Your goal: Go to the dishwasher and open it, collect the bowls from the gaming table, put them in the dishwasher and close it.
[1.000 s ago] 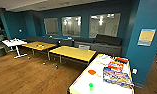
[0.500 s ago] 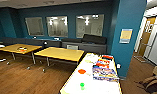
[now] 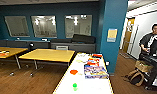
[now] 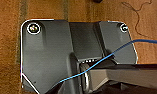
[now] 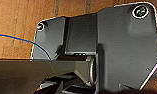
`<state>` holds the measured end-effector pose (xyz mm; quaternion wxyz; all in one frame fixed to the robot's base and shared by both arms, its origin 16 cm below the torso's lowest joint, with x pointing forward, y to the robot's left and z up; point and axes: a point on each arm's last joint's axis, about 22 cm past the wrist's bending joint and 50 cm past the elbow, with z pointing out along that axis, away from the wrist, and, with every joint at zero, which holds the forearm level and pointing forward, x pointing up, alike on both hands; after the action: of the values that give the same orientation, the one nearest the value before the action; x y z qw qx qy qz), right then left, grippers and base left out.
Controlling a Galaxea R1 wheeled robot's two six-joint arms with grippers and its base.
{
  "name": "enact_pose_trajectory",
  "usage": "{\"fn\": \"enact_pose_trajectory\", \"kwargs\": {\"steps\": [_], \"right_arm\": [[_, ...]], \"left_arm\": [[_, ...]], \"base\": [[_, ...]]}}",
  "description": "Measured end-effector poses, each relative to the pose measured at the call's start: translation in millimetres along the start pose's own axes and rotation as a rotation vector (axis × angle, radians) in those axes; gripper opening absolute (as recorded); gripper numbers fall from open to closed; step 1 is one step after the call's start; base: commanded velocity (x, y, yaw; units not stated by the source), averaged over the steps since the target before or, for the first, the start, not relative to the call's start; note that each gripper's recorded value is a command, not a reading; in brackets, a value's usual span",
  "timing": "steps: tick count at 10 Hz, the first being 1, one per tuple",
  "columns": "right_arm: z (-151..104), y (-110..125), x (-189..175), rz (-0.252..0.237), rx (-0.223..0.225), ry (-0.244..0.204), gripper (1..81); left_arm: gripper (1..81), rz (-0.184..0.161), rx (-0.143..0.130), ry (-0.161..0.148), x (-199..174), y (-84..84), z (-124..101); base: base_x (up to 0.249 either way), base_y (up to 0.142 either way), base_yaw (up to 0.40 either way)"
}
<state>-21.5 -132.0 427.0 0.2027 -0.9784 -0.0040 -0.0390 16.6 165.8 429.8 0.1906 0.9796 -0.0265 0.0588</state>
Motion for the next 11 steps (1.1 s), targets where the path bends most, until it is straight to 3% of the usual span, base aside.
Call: {"fn": "enact_pose_trajectory", "kwargs": {"steps": [9,11], "right_arm": [[0.6,-1.9,2.7,-0.001,0.002,0.003,81.1],[0.6,-1.9,2.7,-0.001,0.002,0.003,81.1]], "left_arm": [[81.1,-0.003,-0.001,-0.009,-6.7,0.7,0.0],[81.1,-0.004,-0.001,-0.009,-6.7,0.7,0.0]], "base": [[0.000,0.000,0.000],[0.000,0.110,0.000]]}}
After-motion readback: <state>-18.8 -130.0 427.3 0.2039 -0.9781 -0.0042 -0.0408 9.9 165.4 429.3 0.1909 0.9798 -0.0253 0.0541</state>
